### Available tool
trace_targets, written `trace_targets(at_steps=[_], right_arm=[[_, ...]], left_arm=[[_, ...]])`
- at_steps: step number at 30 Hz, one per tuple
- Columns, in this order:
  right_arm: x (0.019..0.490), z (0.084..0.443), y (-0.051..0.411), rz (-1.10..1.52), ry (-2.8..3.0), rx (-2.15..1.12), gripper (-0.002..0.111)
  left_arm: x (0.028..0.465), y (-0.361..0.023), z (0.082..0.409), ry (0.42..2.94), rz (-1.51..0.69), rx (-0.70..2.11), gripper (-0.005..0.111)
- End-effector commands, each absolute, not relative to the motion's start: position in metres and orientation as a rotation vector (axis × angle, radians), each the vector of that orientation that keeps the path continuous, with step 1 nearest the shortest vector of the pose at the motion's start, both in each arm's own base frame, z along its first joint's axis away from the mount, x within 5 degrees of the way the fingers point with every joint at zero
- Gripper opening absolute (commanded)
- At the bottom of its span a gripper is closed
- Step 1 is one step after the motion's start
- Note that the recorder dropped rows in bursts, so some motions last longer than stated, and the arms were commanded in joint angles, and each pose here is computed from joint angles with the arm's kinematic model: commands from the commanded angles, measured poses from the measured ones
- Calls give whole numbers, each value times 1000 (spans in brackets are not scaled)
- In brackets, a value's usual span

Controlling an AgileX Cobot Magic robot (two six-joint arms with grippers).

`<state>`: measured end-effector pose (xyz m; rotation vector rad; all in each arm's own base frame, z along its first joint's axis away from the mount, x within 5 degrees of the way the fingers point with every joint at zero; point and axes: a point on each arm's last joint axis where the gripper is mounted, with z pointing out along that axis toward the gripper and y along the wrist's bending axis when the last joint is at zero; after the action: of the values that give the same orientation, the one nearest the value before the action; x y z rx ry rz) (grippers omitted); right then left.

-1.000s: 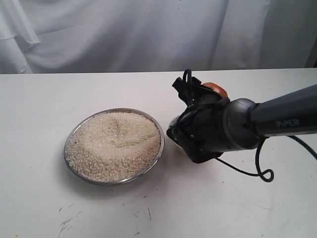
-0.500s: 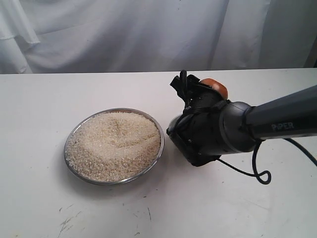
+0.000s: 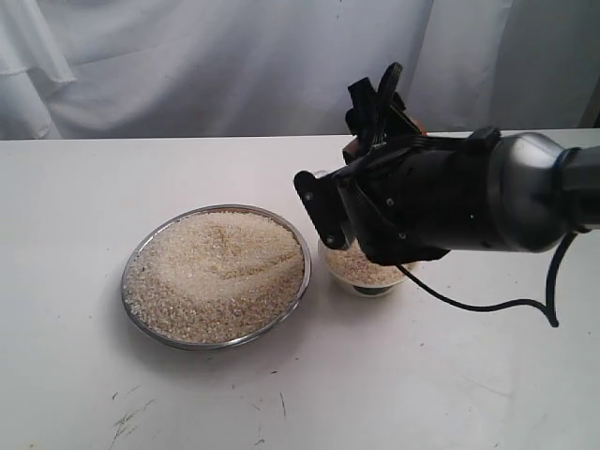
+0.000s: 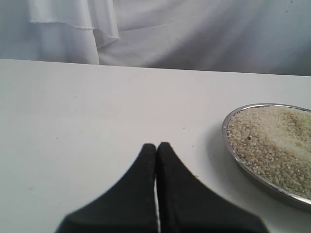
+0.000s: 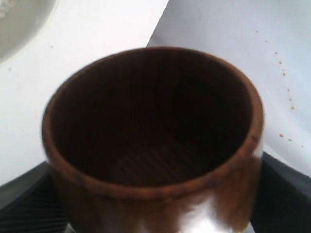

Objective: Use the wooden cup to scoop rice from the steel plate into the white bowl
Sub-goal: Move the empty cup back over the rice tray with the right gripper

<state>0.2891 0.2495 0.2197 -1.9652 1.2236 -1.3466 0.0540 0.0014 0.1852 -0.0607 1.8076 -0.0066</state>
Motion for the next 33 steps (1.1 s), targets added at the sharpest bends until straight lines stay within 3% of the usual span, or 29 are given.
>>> trace_targets(at_steps=[1, 21, 33], right_arm=[[280, 234, 264, -1166, 1292, -1902, 0], [213, 231, 331, -412, 1709, -1815, 0], [213, 231, 360, -306, 2100, -1765, 0]], left_arm=[[54, 1, 184, 1801, -7, -63, 0], [54, 1, 184, 1801, -7, -63, 0], [54, 1, 184, 1801, -7, -63, 0]])
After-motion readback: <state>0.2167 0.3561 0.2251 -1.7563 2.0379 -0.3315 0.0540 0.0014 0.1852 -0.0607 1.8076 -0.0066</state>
